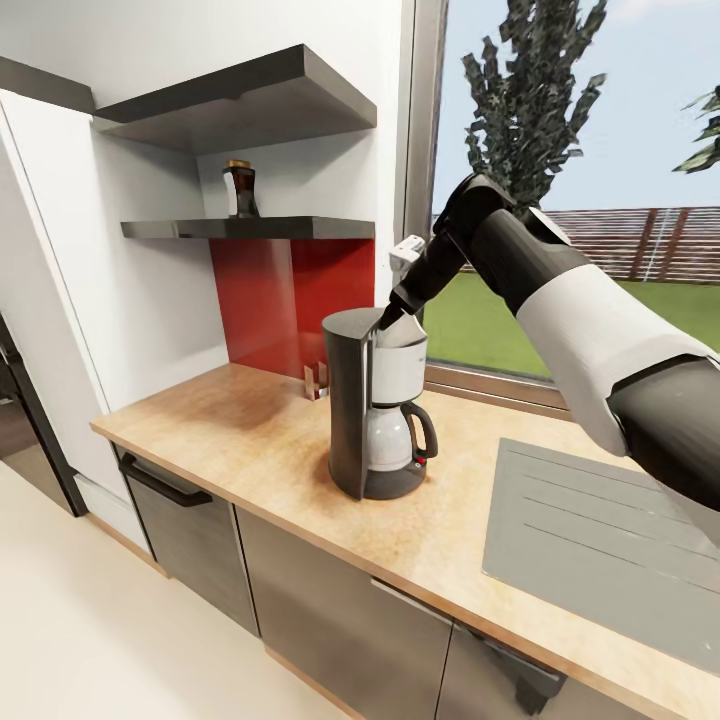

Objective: Set up a coffee station on the kitchen countertop: keep the coffee maker on the countertop, move the bottle of coffee from the kitchen shelf to the counter next to the coffee maker, place a paper coffee filter on top of the coffee maker, put the saucer next to the coffee maker with the coffee cup on the saucer, and place the electric kettle next to the coffee maker.

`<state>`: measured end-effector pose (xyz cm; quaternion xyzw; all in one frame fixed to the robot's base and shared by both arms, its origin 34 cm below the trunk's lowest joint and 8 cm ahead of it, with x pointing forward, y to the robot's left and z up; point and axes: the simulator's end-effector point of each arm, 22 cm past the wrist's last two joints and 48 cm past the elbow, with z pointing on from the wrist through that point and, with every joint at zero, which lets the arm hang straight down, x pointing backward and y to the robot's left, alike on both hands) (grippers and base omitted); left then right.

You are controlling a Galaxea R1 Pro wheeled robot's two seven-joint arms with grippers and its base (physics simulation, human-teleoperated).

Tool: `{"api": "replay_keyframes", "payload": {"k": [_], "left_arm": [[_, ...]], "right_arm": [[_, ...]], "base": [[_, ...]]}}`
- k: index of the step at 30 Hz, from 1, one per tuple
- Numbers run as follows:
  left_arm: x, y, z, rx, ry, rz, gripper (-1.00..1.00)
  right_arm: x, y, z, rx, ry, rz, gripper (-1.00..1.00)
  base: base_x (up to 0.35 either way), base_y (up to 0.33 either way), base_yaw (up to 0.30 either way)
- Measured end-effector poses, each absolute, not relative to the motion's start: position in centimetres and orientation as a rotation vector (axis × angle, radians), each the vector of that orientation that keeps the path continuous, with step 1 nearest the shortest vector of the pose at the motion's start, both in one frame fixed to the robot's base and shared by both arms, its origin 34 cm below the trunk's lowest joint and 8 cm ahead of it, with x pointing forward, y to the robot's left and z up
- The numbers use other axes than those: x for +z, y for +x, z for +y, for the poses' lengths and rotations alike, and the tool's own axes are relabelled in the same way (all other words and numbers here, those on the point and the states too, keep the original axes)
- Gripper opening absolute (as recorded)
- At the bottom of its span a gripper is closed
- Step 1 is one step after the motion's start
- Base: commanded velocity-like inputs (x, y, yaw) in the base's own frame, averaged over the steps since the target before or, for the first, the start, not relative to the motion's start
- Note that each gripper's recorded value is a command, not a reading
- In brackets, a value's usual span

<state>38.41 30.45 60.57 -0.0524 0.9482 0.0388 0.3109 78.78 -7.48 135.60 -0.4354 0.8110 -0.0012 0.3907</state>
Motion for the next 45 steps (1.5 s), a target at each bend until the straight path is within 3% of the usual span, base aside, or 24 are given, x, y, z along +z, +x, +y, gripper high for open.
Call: {"api": "replay_keyframes", "payload": {"k": [45], "left_arm": [[61.9,38.2,30.5,0.102,-0.139,2.504,1.0]], "right_arm": [[139.4,78.5,-7.6,-0.032,-1.097,2.021,1.0]], "base": [[0.0,0.0,0.0]]}}
